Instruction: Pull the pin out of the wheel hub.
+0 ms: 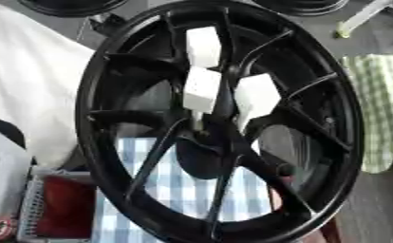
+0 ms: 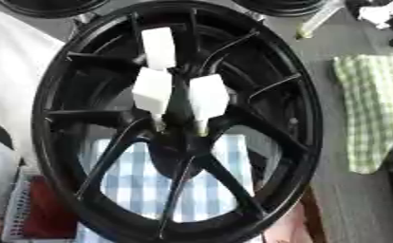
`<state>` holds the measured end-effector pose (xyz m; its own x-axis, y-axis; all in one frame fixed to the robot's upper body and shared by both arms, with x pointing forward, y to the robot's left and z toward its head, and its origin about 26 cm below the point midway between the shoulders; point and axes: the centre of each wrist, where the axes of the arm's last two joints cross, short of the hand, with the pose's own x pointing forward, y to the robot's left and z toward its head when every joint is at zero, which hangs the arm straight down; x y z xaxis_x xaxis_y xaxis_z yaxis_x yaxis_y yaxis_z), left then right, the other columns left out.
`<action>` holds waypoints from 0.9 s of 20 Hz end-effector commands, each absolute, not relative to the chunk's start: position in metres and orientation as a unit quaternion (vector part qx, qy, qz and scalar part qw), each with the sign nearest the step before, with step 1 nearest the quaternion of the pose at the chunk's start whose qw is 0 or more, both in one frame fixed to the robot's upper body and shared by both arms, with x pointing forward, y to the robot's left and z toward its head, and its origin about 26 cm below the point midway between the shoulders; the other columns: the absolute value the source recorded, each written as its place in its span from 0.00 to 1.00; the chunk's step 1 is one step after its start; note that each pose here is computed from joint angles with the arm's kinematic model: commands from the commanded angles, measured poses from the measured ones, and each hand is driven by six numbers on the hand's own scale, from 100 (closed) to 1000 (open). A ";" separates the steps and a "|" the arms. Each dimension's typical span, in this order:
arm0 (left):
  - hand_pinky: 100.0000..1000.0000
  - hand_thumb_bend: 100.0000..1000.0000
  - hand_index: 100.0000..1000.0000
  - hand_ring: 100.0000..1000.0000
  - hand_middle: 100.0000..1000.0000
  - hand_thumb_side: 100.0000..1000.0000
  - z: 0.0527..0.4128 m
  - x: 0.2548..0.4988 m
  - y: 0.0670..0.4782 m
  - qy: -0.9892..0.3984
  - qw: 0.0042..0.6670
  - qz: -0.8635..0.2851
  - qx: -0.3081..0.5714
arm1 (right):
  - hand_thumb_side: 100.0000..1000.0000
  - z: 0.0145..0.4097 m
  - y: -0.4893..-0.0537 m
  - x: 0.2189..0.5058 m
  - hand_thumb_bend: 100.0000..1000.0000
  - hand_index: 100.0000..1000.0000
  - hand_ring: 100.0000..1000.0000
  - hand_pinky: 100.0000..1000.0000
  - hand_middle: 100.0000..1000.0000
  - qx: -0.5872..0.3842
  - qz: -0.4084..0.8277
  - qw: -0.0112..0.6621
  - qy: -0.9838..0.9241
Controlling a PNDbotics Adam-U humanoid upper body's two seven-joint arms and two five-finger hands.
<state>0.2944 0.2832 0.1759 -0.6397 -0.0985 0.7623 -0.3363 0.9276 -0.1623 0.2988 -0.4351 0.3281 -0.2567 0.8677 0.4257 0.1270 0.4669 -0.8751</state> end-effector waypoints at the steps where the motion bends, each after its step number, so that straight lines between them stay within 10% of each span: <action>1: 0.79 0.16 0.74 0.76 0.55 0.70 0.183 0.291 0.288 -0.899 0.392 0.141 0.133 | 0.00 0.330 -0.458 0.292 0.00 0.42 0.66 0.74 0.32 -0.407 0.333 0.501 -0.687; 18: 0.79 0.16 0.74 0.76 0.55 0.69 0.183 0.291 0.290 -0.899 0.391 0.144 0.136 | 0.00 0.221 -0.540 0.271 0.00 0.65 0.76 0.78 0.54 -0.531 0.153 0.651 -0.520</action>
